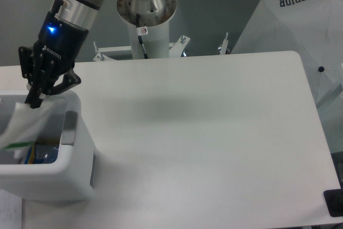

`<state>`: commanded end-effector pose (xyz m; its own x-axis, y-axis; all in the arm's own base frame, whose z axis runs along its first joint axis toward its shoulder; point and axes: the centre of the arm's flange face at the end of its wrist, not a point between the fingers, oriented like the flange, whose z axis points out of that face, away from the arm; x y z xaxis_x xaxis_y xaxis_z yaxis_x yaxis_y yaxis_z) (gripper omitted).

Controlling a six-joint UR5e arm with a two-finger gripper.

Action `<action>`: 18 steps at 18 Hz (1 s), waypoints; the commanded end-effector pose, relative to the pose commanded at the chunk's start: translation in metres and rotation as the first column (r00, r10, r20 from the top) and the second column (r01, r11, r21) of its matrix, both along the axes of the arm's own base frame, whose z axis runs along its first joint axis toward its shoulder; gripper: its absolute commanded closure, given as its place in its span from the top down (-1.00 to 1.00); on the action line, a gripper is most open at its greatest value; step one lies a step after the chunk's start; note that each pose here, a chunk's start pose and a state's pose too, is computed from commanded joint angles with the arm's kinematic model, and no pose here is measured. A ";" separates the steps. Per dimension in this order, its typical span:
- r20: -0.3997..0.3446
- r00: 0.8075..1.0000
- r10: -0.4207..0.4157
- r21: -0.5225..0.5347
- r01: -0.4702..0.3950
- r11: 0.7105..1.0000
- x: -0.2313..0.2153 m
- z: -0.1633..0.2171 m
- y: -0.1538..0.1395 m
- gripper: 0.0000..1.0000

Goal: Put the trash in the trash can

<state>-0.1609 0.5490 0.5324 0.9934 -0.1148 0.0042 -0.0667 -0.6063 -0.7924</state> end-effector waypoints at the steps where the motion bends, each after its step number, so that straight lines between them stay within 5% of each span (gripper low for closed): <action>1: -0.019 1.000 0.022 -0.004 -0.022 1.000 -0.005 0.003 -0.001 1.00; 6: -0.096 0.984 0.148 -0.020 -0.151 0.988 -0.070 0.004 -0.026 1.00; 11: -0.126 0.941 0.315 -0.005 -0.318 0.948 -0.168 0.016 -0.071 1.00; 13: -0.217 0.925 0.310 -0.017 -0.322 0.947 -0.201 0.015 -0.086 1.00; 16: -0.405 0.864 0.298 -0.122 -0.374 0.919 -0.232 0.011 -0.114 1.00; 18: -0.469 0.849 0.244 -0.185 -0.364 0.913 -0.245 0.002 -0.128 1.00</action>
<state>-0.4060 0.4210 0.5345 0.8869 0.1387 -0.4407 -0.1389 -0.8297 -0.5406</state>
